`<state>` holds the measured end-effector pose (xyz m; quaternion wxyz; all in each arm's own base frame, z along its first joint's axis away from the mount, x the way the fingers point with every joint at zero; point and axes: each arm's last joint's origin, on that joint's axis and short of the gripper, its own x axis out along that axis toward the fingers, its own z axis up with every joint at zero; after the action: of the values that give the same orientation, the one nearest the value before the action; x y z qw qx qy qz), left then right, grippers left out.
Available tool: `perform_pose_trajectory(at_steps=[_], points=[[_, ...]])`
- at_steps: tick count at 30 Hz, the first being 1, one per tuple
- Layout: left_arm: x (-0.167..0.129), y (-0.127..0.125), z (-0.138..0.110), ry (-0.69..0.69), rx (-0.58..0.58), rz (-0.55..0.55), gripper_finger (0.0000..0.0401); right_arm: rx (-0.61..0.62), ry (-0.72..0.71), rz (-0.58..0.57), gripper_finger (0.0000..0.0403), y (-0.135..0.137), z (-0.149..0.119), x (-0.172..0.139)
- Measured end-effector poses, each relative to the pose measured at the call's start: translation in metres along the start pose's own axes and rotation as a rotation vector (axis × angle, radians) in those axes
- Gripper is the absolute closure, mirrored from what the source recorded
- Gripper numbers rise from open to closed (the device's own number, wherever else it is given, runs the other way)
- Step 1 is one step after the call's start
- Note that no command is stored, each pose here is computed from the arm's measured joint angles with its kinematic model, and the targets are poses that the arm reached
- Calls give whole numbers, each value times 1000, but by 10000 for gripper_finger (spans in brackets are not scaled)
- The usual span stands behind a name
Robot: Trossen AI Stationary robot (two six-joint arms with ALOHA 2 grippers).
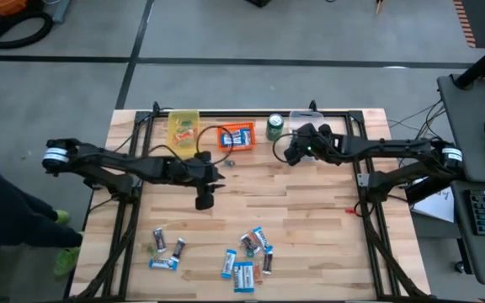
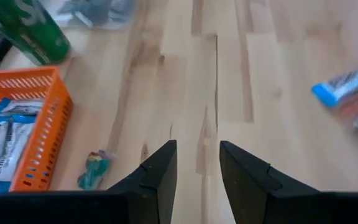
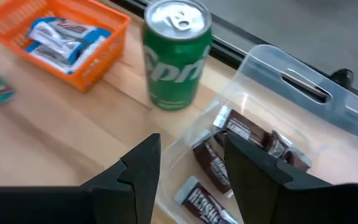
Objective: Organize candy in baskets
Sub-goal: Put the blue gummy into the yellow bin
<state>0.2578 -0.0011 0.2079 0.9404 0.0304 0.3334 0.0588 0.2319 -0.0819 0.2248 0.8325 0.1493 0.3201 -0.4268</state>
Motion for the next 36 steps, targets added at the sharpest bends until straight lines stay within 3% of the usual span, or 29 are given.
perform_pose_trajectory(at_steps=[6, 14, 24, 36], points=[[27, 1, -8, 38, 116, 9, 296, -10, -19, 31, 241, 5, 0, -7], [58, 24, -20, 89, 225, 75, 296, -17, -30, 53, 239, 8, -1, -12], [78, 49, -38, 198, 255, 208, 296, -19, -29, 54, 243, 8, -1, -12], [83, 64, -47, 245, 240, 243, 296, -19, -30, 54, 243, 8, -1, -12]])
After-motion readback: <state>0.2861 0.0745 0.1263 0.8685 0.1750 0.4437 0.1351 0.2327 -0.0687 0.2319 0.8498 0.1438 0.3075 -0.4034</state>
